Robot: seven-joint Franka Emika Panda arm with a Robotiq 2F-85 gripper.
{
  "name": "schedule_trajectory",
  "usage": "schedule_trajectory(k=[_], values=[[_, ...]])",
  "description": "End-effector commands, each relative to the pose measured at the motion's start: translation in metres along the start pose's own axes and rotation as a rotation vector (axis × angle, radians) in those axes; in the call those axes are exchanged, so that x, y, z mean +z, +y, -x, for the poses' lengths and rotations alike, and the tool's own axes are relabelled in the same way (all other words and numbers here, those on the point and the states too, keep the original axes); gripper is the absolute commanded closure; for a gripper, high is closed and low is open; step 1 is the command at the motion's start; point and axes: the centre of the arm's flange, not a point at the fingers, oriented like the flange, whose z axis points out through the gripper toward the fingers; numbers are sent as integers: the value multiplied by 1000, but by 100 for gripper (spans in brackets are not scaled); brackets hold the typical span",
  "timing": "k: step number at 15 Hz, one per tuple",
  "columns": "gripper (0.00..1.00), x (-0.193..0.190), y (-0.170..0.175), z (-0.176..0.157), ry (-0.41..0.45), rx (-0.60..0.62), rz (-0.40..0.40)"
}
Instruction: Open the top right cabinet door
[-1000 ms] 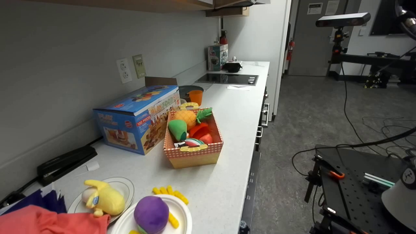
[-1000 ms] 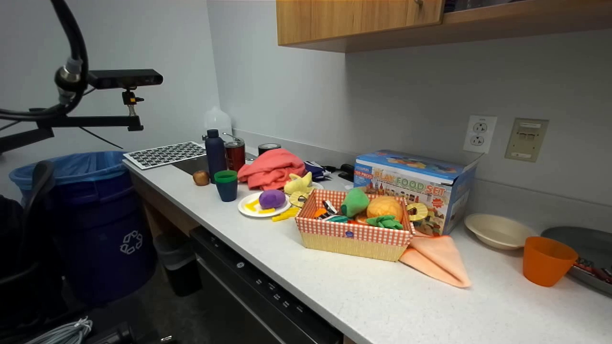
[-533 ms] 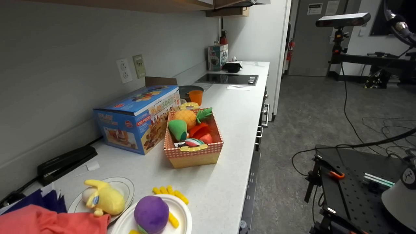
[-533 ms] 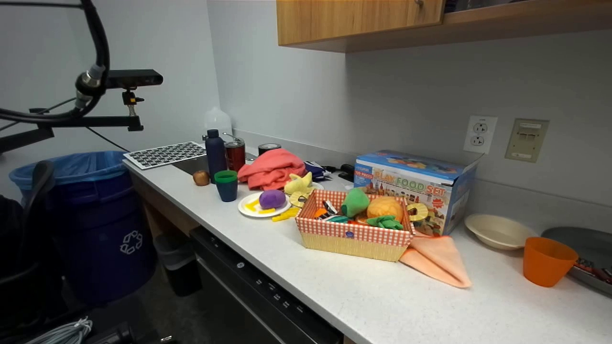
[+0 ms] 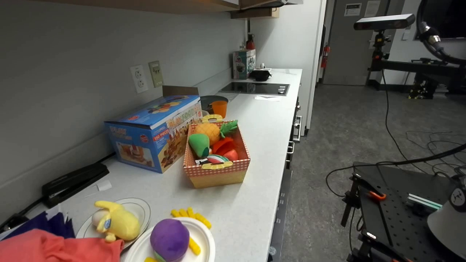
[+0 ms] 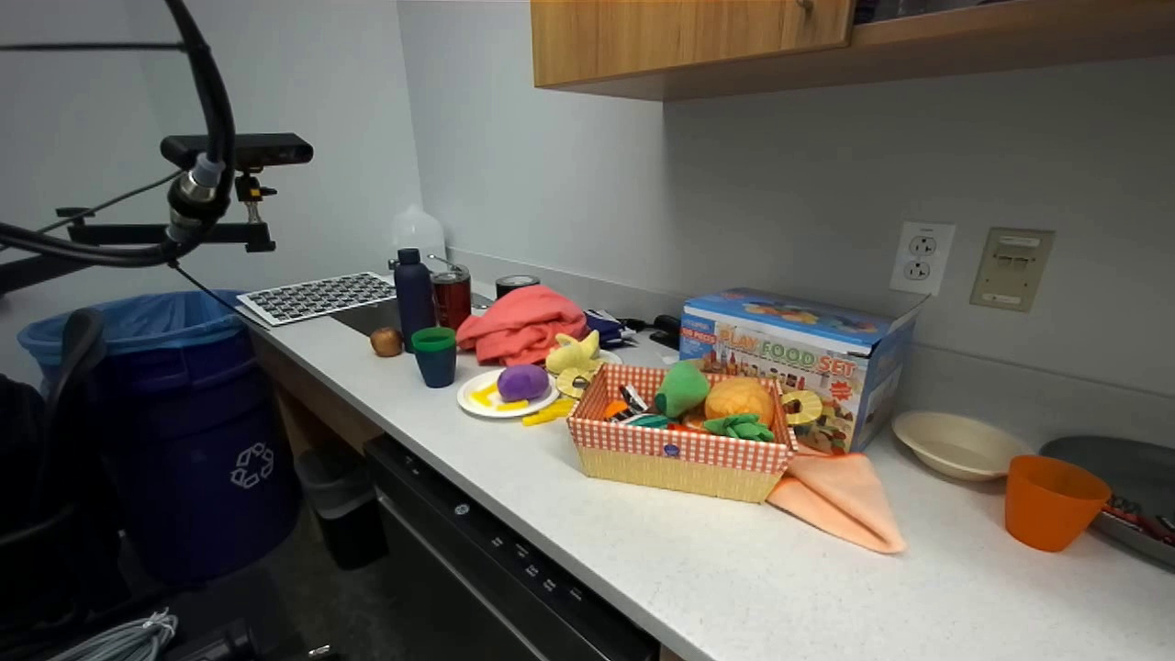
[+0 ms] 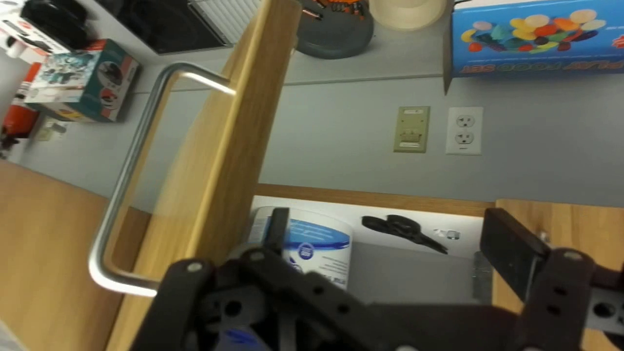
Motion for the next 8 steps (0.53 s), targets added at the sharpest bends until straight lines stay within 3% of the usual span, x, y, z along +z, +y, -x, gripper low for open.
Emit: schedule_trajectory(k=[1,4,5,8], values=[[0,-2,34,-6,-4,37,188],[0,-4,67,0,-35,81,320],[0,19,102,29,-61,101,362],[0,38,161,50,-131,171,494]])
